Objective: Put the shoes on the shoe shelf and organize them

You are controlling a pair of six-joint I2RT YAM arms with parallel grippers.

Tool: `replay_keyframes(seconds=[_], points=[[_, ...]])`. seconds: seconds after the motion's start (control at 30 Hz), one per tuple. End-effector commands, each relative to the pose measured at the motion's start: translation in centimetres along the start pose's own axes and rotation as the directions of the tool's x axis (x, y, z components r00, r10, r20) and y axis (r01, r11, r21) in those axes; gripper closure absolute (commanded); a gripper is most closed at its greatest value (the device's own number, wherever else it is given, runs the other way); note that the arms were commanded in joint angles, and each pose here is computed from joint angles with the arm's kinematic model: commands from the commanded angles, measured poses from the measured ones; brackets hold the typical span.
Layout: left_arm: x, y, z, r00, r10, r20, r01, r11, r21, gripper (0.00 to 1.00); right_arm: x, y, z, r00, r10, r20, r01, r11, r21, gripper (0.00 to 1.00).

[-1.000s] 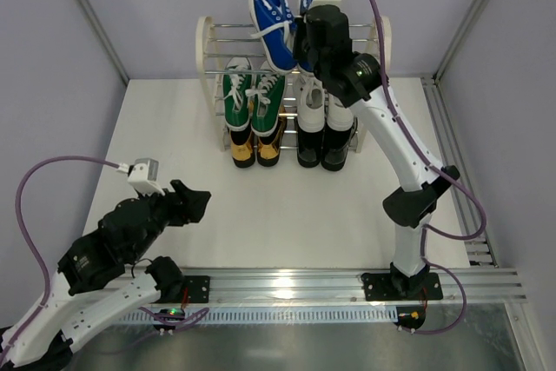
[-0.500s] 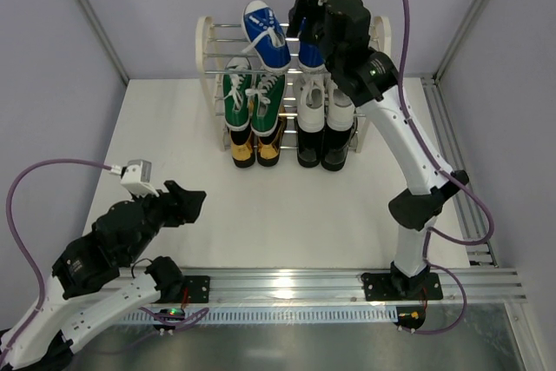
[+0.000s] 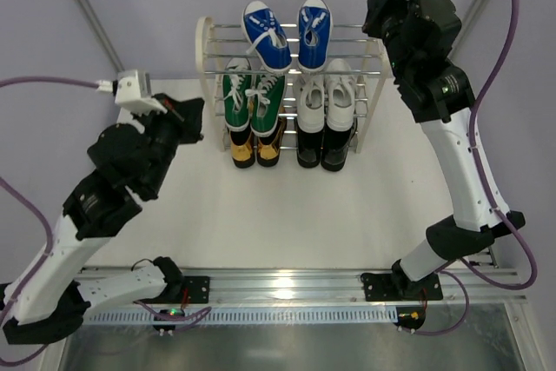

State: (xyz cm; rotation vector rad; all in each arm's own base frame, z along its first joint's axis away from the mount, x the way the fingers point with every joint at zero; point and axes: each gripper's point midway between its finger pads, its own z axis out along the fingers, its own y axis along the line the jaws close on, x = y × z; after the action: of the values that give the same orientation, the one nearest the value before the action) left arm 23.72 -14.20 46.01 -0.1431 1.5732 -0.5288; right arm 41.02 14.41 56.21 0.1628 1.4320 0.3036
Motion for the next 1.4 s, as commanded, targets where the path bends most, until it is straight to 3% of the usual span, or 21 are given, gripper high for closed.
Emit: replay_keyframes(seconds=[0.0,0.03,0.1,0.17,0.2,0.23,0.33,0.53,0.57,0.93,1.37], points=[[-4.8,-2.7,4.8,0.986,0.062,0.158,-0.055,0.997,-0.049,1.00,4.0,-0.4,1.6,0.992,-0.028,-0.120,0.020,0.997,-0.071,0.96],[-6.8,-3.6,5.5,0.980,0.058,0.192,-0.051,0.998,-0.045,1.00,4.3,-0.2,1.8,0.991,-0.038,-0.132,0.026,0.995,-0.096,0.96],[-5.3,-4.7,9.5,0.986,0.088,0.141,-0.082,0.996,-0.046,1.00,5.3,0.1,2.9,0.985,-0.071,-0.159,0.051,0.991,-0.125,0.96],[-7.9,-3.7,11.5,0.983,0.039,0.181,-0.026,0.997,-0.073,1.00,5.8,0.4,3.4,0.979,-0.088,-0.185,0.060,0.987,-0.149,0.96],[-6.0,-3.9,14.2,0.990,0.049,0.129,-0.041,0.997,-0.063,1.00,7.1,0.4,4.2,0.972,-0.097,-0.214,0.065,0.986,-0.153,0.96],[-7.2,-3.7,14.9,0.988,0.030,0.150,-0.022,0.998,-0.059,1.00,7.7,0.2,4.5,0.968,-0.101,-0.229,0.067,0.986,-0.152,0.96],[-6.2,-2.4,18.9,0.993,0.041,0.112,-0.029,0.994,-0.105,1.00,8.9,-0.2,5.5,0.962,-0.108,-0.250,0.076,0.988,-0.132,0.96],[-5.0,-0.3,23.8,0.993,0.081,0.091,-0.065,0.984,-0.168,1.00,10.3,-2.7,7.0,0.959,-0.104,-0.263,0.105,0.994,-0.008,0.96],[-3.4,0.5,25.1,0.994,0.092,0.053,-0.081,0.978,-0.191,1.00,10.0,-2.7,7.1,0.961,-0.104,-0.258,0.105,0.994,-0.008,0.96],[0.9,4.0,28.9,0.995,0.094,-0.032,-0.100,0.950,-0.297,1.00,13.1,-2.2,8.3,0.938,-0.117,-0.327,0.100,0.993,-0.067,0.96],[5.0,4.2,31.9,0.994,0.031,-0.104,-0.055,0.972,-0.229,1.00,17.4,-1.7,8.8,0.899,-0.123,-0.420,0.077,0.989,-0.126,0.96]])
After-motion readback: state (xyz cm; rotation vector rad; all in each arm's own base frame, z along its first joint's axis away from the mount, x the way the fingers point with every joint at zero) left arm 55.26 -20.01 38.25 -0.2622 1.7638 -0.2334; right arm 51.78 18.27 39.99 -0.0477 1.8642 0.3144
